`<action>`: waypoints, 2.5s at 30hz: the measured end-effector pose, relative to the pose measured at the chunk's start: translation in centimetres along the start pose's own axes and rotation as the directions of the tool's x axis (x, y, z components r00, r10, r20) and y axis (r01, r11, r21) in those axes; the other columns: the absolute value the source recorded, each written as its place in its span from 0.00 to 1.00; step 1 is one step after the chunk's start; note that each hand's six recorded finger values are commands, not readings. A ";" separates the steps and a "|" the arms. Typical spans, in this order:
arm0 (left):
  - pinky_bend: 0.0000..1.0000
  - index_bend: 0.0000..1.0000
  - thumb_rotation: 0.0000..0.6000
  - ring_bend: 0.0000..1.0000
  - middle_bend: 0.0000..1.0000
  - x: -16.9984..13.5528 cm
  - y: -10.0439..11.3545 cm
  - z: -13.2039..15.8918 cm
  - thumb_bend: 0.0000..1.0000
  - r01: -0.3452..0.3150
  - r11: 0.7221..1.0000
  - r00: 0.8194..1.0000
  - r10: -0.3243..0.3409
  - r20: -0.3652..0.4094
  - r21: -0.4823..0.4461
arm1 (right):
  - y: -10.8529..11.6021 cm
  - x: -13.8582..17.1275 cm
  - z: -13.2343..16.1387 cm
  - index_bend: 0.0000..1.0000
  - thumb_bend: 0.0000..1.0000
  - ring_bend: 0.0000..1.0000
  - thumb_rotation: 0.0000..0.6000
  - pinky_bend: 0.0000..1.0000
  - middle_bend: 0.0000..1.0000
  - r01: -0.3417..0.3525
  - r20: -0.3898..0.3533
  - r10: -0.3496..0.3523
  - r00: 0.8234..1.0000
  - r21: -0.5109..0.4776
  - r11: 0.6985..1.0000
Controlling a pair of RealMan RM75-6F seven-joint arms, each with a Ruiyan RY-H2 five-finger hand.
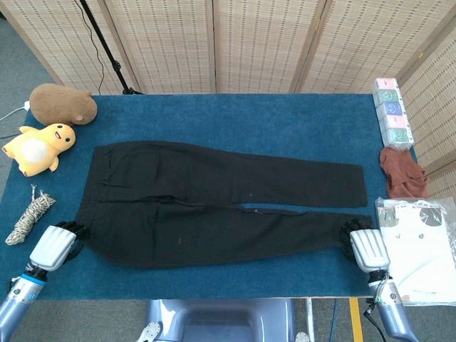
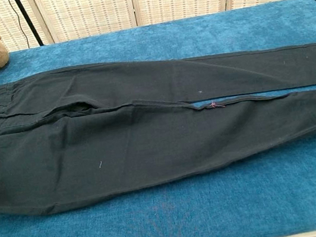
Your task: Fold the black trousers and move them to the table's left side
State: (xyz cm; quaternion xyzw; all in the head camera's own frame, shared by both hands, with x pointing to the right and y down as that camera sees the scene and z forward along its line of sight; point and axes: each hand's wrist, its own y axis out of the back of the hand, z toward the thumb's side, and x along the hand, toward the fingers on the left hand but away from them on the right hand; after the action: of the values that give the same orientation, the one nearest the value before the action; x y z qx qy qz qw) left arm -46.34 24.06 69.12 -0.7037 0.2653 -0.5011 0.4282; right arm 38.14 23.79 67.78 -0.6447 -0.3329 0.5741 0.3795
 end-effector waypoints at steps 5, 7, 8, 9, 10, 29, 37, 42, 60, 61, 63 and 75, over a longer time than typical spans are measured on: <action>0.54 0.62 1.00 0.46 0.61 0.2 0.7 -0.4 0.50 -0.014 0.999 1.000 0.013 -0.008 -0.051 | 1.3 -0.1 0.0 0.60 0.67 0.30 1.00 0.43 0.44 0.029 0.006 -0.028 1.000 -0.049 0.998; 0.55 0.63 1.00 0.47 0.62 0.4 1.3 -0.6 0.50 -0.027 0.997 1.000 0.026 -0.011 -0.073 | 1.8 -0.2 0.0 0.60 0.67 0.30 1.00 0.43 0.44 0.037 0.008 -0.037 0.999 -0.069 0.997; 0.55 0.63 1.00 0.47 0.62 0.5 1.8 -0.8 0.50 -0.038 0.996 0.999 0.037 -0.014 -0.084 | 2.0 -0.2 0.0 0.60 0.67 0.30 1.00 0.43 0.44 0.041 0.010 -0.041 0.999 -0.075 0.996; 0.55 0.63 1.00 0.47 0.62 0.6 2.1 -0.9 0.50 -0.047 0.995 0.999 0.046 -0.017 -0.090 | 2.3 -0.3 0.0 0.60 0.67 0.30 1.00 0.43 0.44 0.046 0.012 -0.046 0.999 -0.079 0.996; 0.55 0.63 1.00 0.47 0.62 0.8 2.4 -1.0 0.50 -0.055 0.994 0.998 0.053 -0.021 -0.097 | 2.5 -0.4 0.0 0.60 0.67 0.30 1.00 0.43 0.44 0.052 0.014 -0.051 0.999 -0.086 0.995; 0.55 0.63 1.00 0.47 0.62 7.1 7.2 -2.6 0.50 -0.072 0.980 0.989 0.046 -0.141 -0.187 | 3.6 -7.4 -1.1 0.60 0.67 0.30 1.00 0.43 0.44 -0.002 0.058 0.008 0.998 -0.106 0.994; 0.55 0.62 1.00 0.45 0.62 10.4 9.6 -3.5 0.50 -0.098 0.972 0.975 0.051 -0.216 -0.214 | 4.4 -11.3 -1.2 0.60 0.67 0.30 1.00 0.43 0.44 -0.002 0.076 0.009 0.997 -0.090 0.996; 0.55 0.62 1.00 0.45 0.62 12.0 10.6 -3.3 0.50 -0.093 0.983 0.976 0.058 -0.212 -0.159 | 4.7 -12.9 -1.0 0.60 0.68 0.30 1.00 0.43 0.44 -0.001 0.076 0.007 0.997 -0.080 0.997; 0.55 0.62 1.00 0.46 0.62 19.2 12.9 -1.5 0.50 -0.072 0.994 0.966 0.049 -0.253 -0.081 | 5.0 -17.1 -4.3 0.61 0.70 0.30 1.00 0.43 0.44 -0.024 0.185 0.032 0.982 -0.041 0.999; 0.55 0.62 1.00 0.46 0.62 19.4 13.0 -1.5 0.50 -0.074 0.994 0.966 0.051 -0.254 -0.082 | 5.0 -17.3 -4.5 0.61 0.70 0.30 1.00 0.43 0.44 -0.025 0.190 0.033 0.981 -0.042 0.999; 0.55 0.62 1.00 0.46 0.61 19.6 13.1 -1.4 0.50 -0.082 0.993 0.966 0.058 -0.253 -0.086 | 4.9 -17.5 -4.6 0.61 0.70 0.30 1.00 0.43 0.44 -0.025 0.195 0.034 0.980 -0.044 0.999; 0.55 0.62 1.00 0.46 0.61 21.0 13.5 -1.1 0.50 -0.133 0.988 0.967 0.113 -0.230 -0.073 | 4.4 -18.9 -5.0 0.61 0.70 0.30 1.00 0.43 0.44 -0.031 0.213 0.029 0.977 0.005 1.000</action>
State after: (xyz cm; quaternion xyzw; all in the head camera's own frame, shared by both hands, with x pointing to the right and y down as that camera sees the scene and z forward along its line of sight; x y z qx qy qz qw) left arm -39.16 0.21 67.55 -0.6426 0.3770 -0.5379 0.3945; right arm 40.82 4.76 73.44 -0.5831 -0.3596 0.6466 0.3356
